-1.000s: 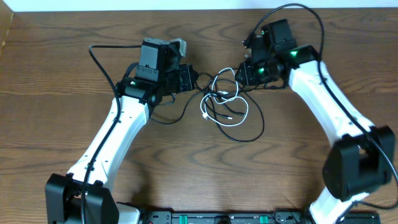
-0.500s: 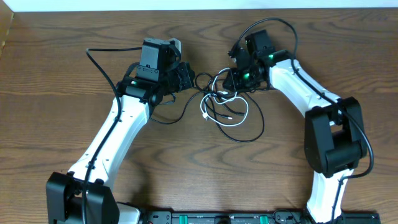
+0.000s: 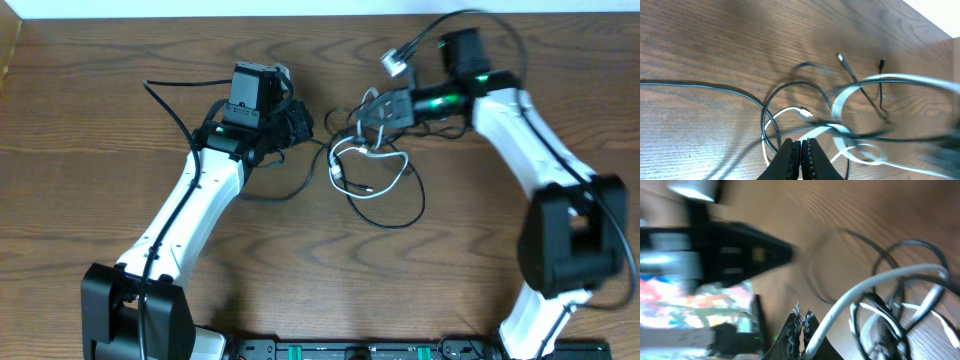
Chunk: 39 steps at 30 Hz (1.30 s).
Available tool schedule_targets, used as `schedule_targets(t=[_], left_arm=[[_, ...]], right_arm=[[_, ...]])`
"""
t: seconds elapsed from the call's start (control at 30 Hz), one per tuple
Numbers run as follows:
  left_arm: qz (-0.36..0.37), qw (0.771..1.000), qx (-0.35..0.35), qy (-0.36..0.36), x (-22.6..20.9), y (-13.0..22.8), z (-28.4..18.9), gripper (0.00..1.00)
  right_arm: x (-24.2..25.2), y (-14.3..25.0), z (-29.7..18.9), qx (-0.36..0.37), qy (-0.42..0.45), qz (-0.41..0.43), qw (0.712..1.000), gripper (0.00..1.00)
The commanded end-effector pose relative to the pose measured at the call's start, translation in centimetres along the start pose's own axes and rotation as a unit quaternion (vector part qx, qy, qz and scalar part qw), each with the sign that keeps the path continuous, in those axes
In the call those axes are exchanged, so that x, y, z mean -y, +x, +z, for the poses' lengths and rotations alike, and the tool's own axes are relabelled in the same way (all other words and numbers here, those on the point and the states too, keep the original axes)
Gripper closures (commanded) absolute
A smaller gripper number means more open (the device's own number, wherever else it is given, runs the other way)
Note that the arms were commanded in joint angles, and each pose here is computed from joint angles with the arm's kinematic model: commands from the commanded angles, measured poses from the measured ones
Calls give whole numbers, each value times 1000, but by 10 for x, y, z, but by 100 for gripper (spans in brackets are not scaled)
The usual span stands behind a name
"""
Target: Untangle cables
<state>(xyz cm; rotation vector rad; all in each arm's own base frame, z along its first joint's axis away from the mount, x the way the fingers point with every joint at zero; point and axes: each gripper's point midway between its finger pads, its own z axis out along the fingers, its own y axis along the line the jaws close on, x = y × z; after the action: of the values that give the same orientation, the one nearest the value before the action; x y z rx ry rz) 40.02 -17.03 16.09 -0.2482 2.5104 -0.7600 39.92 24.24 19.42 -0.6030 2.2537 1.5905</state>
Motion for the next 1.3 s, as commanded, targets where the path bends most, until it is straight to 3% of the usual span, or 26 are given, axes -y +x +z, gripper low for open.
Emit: schedule_targets(t=[0.0,0.13,0.27,0.47,0.57,0.73,1.0,1.27], left_arm=[[-5,1000,-1,10,4,-1,1,91],[15,998,-9,67,25,-2,-1,91],[68,987,-8,149,57,-5,-7,83],[77,983,5,166,66,-10,-10,49],[81,982,0,169,72,-5,-8,40],[116,979,-15,164,81,14,5,37],[111,973,-59,196,82,30,31,38],[101,979,-68,162,63,34,55,39]], right_arm=[[-85,-14,-31,25,-92,-89,991,99],[-103,-16,-39,36,-71,-115,990,99],[-103,-15,-42,37,-45,-109,992,99],[-100,-9,-41,30,-39,-99,994,99],[-98,-9,-40,30,-32,-98,994,99],[-98,-9,-40,30,-32,-98,994,99],[-98,-9,-40,30,-32,-97,994,99],[-104,-8,-41,29,-50,-99,993,99]])
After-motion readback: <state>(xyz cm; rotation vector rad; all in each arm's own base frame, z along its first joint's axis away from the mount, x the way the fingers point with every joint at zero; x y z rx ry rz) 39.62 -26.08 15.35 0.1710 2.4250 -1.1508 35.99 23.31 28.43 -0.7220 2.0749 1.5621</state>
